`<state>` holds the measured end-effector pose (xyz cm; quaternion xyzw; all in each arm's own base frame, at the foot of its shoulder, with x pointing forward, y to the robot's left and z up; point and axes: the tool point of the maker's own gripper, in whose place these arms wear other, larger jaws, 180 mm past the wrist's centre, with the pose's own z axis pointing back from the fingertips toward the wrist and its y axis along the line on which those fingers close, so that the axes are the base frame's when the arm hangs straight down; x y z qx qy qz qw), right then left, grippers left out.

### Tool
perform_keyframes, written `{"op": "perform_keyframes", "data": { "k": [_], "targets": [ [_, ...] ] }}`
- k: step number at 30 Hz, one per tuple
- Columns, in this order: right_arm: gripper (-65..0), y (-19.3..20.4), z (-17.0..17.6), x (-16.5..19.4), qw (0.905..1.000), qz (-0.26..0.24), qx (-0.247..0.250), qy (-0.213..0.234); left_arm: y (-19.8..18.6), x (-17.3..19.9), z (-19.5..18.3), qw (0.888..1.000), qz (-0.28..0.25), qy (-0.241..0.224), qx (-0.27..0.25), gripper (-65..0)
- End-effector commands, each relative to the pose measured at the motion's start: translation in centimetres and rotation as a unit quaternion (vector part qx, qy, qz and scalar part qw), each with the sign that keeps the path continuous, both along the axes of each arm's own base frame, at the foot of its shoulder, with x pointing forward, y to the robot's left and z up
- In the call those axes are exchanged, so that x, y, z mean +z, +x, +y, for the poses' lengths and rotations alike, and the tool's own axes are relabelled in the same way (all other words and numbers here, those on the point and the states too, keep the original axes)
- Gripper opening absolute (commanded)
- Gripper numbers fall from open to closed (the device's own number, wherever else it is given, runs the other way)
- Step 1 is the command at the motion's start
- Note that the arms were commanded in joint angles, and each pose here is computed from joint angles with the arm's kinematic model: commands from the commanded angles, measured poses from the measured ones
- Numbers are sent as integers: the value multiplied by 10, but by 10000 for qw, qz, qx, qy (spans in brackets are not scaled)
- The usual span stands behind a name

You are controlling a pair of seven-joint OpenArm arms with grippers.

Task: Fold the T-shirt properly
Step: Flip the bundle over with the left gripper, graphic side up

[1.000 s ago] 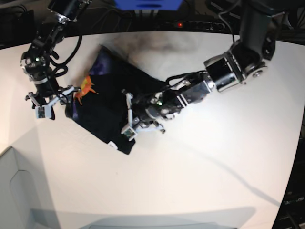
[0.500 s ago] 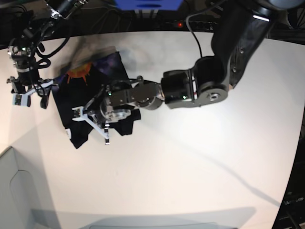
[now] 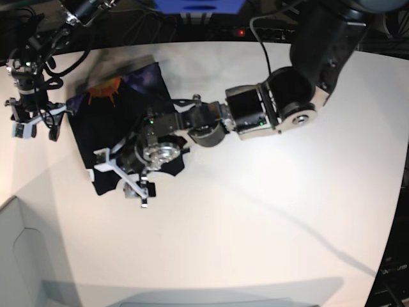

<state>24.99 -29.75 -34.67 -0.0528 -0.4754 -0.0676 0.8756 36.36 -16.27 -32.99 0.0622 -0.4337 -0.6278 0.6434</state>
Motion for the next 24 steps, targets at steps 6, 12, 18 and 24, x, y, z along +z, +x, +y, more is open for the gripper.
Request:
{"op": "perform_keyframes", "data": {
  "k": [6,12,18,24],
  "targets": [
    [-267,12,-2,18,9993,-347,96,-107,22,51,46,9858,-155,-1296,1053,-233],
    [-267,26,-1,27,9986,-465,184,-143,10,29,128,9333,742,-2410,2556,-233],
    [-267,28,16,-1,9989,-173,414,152,-25,-23,179,8414,2068,-3338,3713,-234],
    [-268,2,21,-27,9985,198,406,295,-54,-44,168,8027,2791,-3647,3804,-234]
  ]
}}
